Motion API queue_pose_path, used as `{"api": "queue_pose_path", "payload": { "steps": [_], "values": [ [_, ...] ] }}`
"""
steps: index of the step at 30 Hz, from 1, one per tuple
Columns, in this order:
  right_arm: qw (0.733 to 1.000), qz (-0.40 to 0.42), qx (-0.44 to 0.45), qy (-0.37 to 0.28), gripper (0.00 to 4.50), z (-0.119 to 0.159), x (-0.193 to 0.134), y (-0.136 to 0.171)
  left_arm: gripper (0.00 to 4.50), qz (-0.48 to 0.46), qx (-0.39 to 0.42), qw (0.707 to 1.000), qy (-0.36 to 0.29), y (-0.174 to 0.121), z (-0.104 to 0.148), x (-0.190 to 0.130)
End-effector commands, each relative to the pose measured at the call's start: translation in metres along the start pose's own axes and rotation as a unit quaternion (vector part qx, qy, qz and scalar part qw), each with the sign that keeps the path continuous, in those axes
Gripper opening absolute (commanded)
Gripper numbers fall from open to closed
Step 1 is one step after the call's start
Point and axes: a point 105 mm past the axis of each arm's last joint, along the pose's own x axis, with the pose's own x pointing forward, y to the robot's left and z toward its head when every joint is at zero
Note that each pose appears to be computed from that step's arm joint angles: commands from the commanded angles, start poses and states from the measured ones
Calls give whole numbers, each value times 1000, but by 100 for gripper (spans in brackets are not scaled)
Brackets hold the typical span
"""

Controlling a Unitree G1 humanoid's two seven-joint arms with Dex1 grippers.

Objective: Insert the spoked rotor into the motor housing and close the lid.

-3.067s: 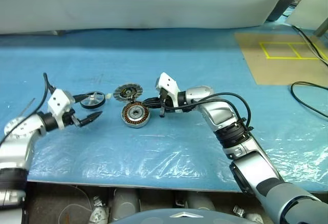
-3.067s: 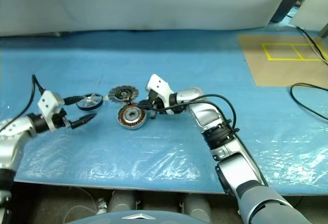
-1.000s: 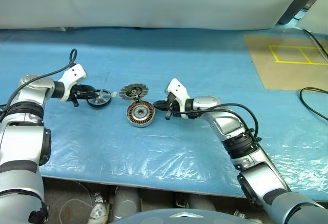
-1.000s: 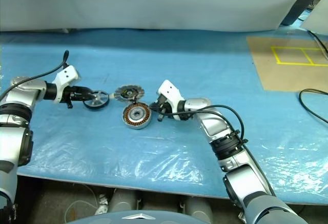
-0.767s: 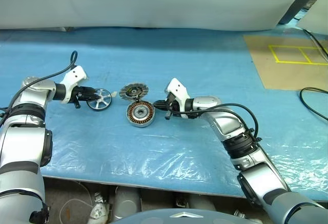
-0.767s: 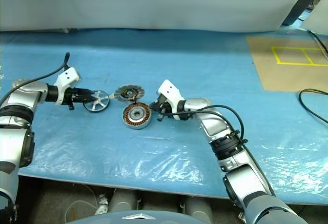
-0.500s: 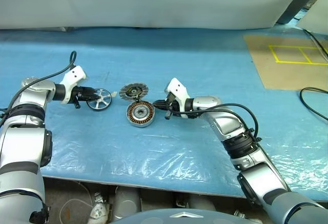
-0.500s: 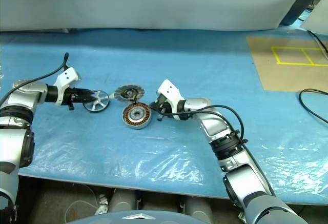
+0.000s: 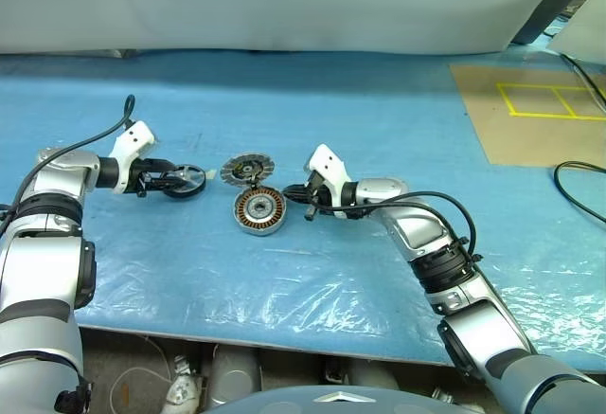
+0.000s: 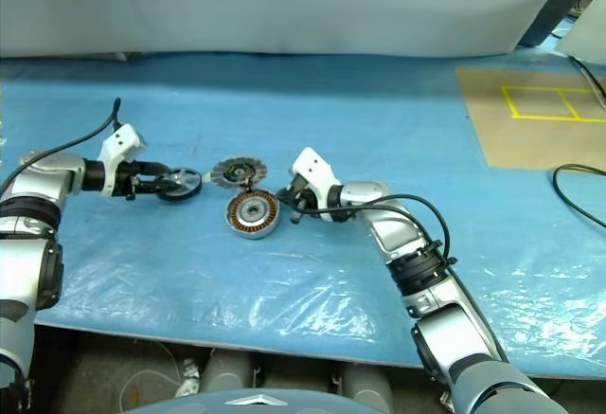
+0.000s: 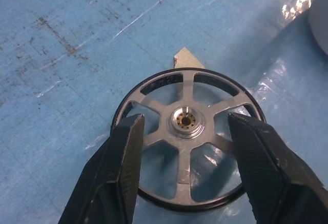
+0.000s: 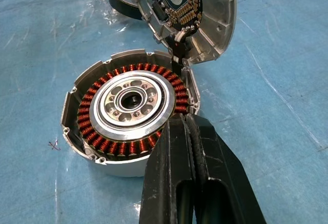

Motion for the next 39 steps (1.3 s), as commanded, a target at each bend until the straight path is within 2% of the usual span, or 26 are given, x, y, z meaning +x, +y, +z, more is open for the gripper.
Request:
{"api": "queue_pose_path", "payload": {
  "steps": [1,7,15,18,21,24,28,31,39],
  "values": [
    [1000,-3,-18,-15,0,11,-1,-2,274,12,6,1000,-6,5,2,-10],
    [1000,-3,-18,-16,0,12,0,-1,274,11,24,999,36,1,-14,-6],
    [1000,-5,-17,-17,0,12,-1,-3,274,25,35,999,31,3,-10,1],
    [1000,-7,-18,-18,0,13,-2,-3,222,25,28,999,19,3,-7,2],
    [1000,-8,-18,-17,0,12,-2,-4,137,16,24,999,16,1,-6,2],
    [1000,-8,-18,-18,0,13,-2,-4,132,14,27,999,16,0,-7,2],
    [1000,-8,-17,-21,0,14,-3,-4,132,2,24,1000,-6,-5,-7,1],
    [999,-10,-12,-29,0,17,-7,-6,132,-25,19,998,-51,-13,-2,-3],
    [998,-10,-12,-54,0,21,-31,-7,132,-72,-9,983,-168,-63,13,-33]
  ]
}}
